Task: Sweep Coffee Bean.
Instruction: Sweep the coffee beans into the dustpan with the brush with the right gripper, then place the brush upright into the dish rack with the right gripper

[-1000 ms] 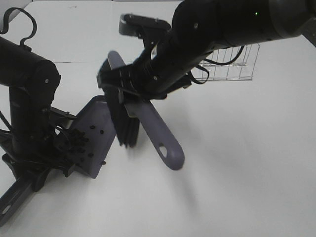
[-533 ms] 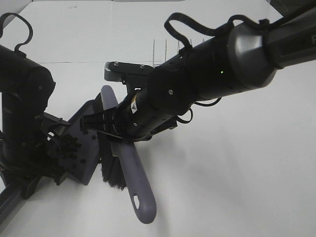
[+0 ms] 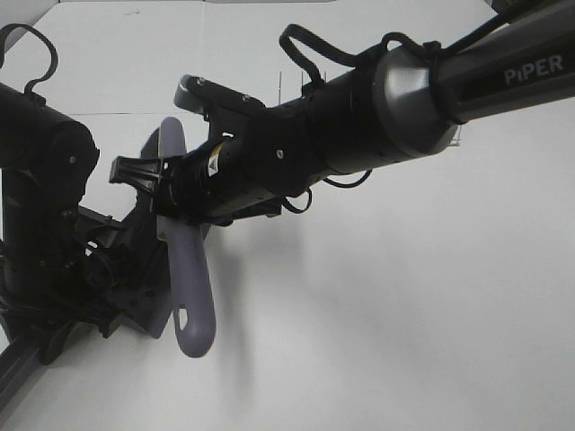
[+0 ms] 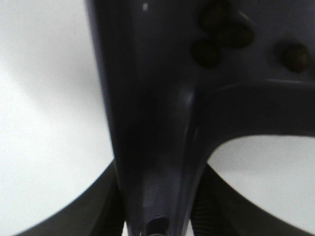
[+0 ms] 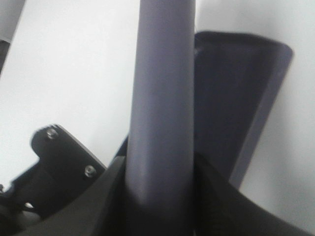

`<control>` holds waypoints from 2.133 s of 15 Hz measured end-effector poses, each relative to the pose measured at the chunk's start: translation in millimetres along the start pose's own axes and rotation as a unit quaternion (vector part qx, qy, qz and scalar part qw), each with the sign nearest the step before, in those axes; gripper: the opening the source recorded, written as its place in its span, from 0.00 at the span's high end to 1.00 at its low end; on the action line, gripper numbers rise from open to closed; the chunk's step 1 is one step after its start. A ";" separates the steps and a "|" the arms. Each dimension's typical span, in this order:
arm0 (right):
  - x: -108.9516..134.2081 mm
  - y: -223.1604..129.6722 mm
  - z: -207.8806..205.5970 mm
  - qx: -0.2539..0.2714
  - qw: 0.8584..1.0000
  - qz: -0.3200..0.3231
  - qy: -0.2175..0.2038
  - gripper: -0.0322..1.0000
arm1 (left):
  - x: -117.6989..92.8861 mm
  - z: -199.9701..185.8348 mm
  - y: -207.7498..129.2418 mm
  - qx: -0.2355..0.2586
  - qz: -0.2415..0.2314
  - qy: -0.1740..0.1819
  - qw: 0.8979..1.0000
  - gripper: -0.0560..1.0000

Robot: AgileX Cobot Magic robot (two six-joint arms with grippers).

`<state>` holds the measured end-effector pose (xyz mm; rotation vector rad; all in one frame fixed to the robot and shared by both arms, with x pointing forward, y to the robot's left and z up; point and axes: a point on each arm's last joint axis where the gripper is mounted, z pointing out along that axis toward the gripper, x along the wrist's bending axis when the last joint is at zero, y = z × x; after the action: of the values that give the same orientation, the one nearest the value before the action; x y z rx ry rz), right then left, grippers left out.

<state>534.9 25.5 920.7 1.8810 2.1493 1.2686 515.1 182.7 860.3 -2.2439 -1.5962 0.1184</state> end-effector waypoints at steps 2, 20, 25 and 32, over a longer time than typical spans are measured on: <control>7.8 9.5 -6.4 -0.017 1.000 -0.020 0.013 0.70 | -0.1 0.0 0.0 0.000 0.000 0.000 1.000 0.65; -150.0 107.9 -198.9 0.135 0.928 -0.047 -0.345 0.70 | 77.0 13.6 -2.1 0.015 -0.124 -0.088 0.988 0.65; -181.2 107.9 -152.6 0.142 0.924 -0.068 -0.349 0.70 | 76.3 13.2 -1.7 0.010 -0.093 -0.096 0.991 0.65; -221.3 144.4 -106.9 0.151 0.910 -0.054 -0.382 0.70 | 75.8 12.8 -1.2 0.006 -0.097 -0.104 0.990 0.65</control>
<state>660.9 -225.6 968.7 1.8638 2.0015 0.0970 537.0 256.4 860.2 -2.1101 -1.9062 0.3165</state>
